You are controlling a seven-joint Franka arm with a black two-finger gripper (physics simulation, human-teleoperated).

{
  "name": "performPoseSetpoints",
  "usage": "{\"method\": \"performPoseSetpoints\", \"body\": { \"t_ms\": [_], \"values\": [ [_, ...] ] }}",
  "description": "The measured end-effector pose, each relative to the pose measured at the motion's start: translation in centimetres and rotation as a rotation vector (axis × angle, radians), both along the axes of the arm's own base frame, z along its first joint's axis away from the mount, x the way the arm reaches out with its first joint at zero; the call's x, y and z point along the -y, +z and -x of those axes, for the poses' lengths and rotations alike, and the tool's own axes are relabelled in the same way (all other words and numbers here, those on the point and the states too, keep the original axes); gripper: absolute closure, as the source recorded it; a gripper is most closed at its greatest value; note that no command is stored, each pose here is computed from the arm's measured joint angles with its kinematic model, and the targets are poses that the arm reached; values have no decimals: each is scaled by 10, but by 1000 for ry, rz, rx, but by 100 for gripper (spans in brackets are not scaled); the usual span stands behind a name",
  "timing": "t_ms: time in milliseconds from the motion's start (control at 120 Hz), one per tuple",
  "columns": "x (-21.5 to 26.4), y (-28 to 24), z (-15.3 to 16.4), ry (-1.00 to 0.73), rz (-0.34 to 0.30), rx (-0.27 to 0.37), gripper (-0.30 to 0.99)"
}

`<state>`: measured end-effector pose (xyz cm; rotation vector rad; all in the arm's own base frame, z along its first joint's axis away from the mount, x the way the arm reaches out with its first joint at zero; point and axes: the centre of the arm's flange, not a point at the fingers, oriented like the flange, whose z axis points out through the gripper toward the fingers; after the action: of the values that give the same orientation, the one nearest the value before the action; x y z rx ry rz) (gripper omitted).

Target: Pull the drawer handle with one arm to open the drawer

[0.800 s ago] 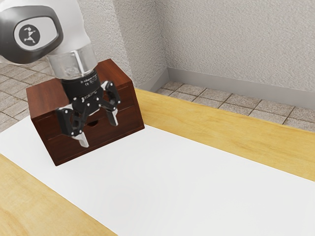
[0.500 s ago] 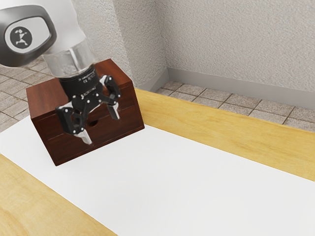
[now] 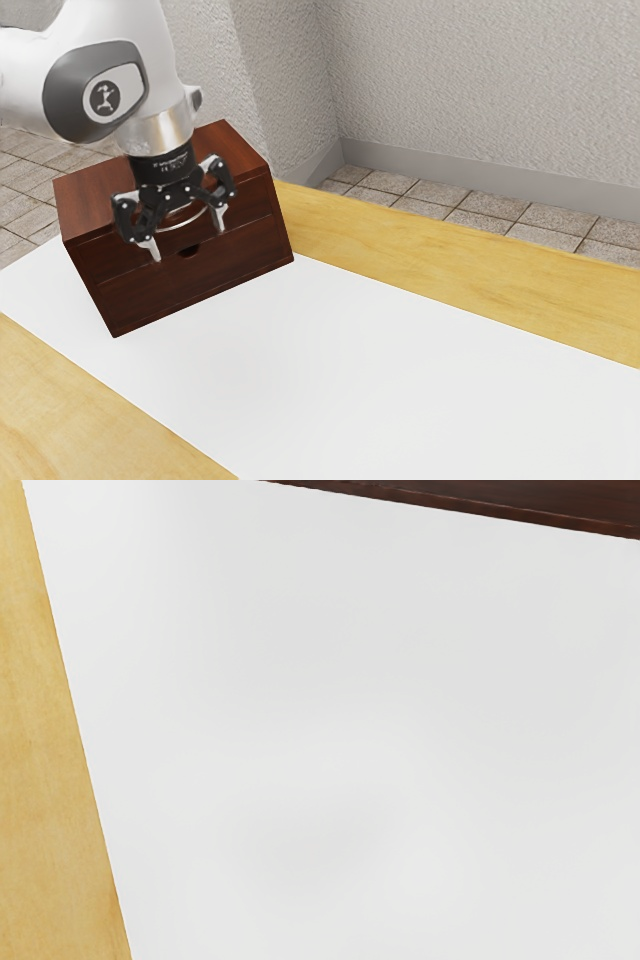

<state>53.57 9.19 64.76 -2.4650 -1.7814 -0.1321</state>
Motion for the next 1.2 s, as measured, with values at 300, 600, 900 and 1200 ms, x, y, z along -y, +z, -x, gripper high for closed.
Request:
{"method": "performPoseSetpoints", "body": {
  "t_ms": [300, 600, 900, 1200],
  "values": [
    [-31, -8, -11, -325, -67, -50, 0],
    [-59, -16, -12, -603, -108, -82, 0],
    [-89, -28, -12, -775, -102, -125, 0],
    [-95, -39, -27, -952, -121, -127, 0]
  ]
}}
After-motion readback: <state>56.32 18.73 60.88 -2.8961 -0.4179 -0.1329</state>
